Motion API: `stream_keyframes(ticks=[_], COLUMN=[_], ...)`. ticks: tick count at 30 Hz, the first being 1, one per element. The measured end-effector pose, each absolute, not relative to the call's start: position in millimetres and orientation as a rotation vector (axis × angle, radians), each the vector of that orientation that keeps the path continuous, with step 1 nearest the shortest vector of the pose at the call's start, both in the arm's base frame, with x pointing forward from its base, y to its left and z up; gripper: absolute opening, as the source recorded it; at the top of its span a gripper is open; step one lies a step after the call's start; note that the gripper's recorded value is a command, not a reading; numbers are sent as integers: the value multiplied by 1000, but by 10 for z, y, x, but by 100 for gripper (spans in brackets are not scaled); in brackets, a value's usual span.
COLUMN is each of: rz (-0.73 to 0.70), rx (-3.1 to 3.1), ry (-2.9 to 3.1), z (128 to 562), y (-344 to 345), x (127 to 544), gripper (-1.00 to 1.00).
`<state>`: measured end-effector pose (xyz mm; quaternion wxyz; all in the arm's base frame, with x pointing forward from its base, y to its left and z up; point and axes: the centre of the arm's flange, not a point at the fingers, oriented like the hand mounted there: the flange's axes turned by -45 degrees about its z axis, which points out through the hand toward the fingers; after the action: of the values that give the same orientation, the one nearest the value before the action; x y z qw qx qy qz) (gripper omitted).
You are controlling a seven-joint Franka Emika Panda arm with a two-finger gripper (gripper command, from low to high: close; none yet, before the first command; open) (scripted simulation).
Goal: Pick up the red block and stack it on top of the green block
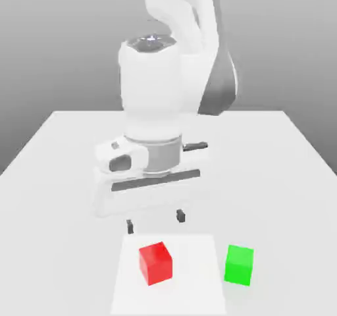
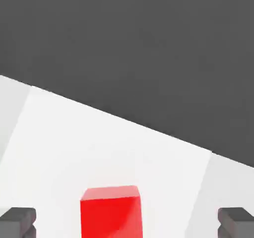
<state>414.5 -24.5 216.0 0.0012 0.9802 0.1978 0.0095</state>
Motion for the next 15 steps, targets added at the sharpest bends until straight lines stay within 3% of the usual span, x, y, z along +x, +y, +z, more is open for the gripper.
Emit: stream_keyframes(ticks=[5,6,12,15], rz=[1,0,-2,-1], rx=[3075,3075,3076,3075], ry=[638,638,637,638], z=[1585,1493,1446,1635], y=[-250,-250,-248,-249], x=[4103,4095,4090,4102], gripper=[0,-100,-100,-100])
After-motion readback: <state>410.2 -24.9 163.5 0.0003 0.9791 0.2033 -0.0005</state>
